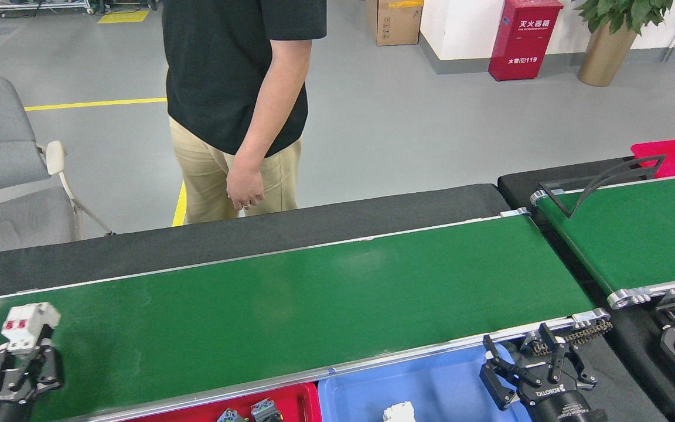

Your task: Pick switch part from conveyor to tray

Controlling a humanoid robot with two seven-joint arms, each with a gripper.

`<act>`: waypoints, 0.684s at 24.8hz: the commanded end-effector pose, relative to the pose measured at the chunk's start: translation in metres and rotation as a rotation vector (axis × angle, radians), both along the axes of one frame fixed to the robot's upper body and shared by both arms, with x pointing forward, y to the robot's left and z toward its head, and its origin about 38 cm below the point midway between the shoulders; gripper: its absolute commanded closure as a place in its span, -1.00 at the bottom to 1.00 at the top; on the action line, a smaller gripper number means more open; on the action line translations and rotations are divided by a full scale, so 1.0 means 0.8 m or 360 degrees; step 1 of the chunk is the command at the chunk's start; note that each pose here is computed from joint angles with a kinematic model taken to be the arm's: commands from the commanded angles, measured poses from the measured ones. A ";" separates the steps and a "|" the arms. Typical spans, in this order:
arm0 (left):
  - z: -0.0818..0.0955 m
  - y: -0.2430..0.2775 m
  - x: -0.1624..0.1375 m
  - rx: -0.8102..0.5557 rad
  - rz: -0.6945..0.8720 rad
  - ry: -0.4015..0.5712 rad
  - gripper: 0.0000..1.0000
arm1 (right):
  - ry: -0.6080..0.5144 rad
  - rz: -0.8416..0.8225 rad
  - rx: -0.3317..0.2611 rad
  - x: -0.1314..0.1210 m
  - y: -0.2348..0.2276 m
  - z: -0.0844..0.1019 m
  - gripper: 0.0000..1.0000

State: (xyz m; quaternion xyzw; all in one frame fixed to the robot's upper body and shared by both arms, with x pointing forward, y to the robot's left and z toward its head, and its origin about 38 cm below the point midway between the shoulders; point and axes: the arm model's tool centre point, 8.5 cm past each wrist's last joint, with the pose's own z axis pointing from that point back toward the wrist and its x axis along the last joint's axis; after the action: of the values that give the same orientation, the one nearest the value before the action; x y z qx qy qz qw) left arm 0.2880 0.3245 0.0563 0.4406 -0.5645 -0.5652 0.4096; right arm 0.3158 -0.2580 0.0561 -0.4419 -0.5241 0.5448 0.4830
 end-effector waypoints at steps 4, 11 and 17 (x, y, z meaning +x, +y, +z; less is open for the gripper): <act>-0.003 -0.194 -0.023 -0.0192 -0.0574 0.0136 0.79 | -0.0079 -0.0002 0.0054 0.006 0.002 0.016 -0.96; 0.004 -0.354 -0.044 -0.0122 -0.0695 0.0137 -0.49 | -0.0097 0.0006 0.0154 0.007 -0.003 0.021 -0.98; 0.008 -0.362 -0.040 -0.0122 -0.0536 0.0123 -1.00 | -0.0089 0.0000 0.0164 0.007 -0.001 0.018 -0.98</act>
State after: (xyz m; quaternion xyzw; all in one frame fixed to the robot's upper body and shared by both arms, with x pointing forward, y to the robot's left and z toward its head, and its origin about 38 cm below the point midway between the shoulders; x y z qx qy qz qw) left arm 0.2548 0.0386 0.0560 0.2928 -0.6312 -0.6327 0.3400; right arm 0.3181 -0.2587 0.0631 -0.4256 -0.5570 0.5095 0.4990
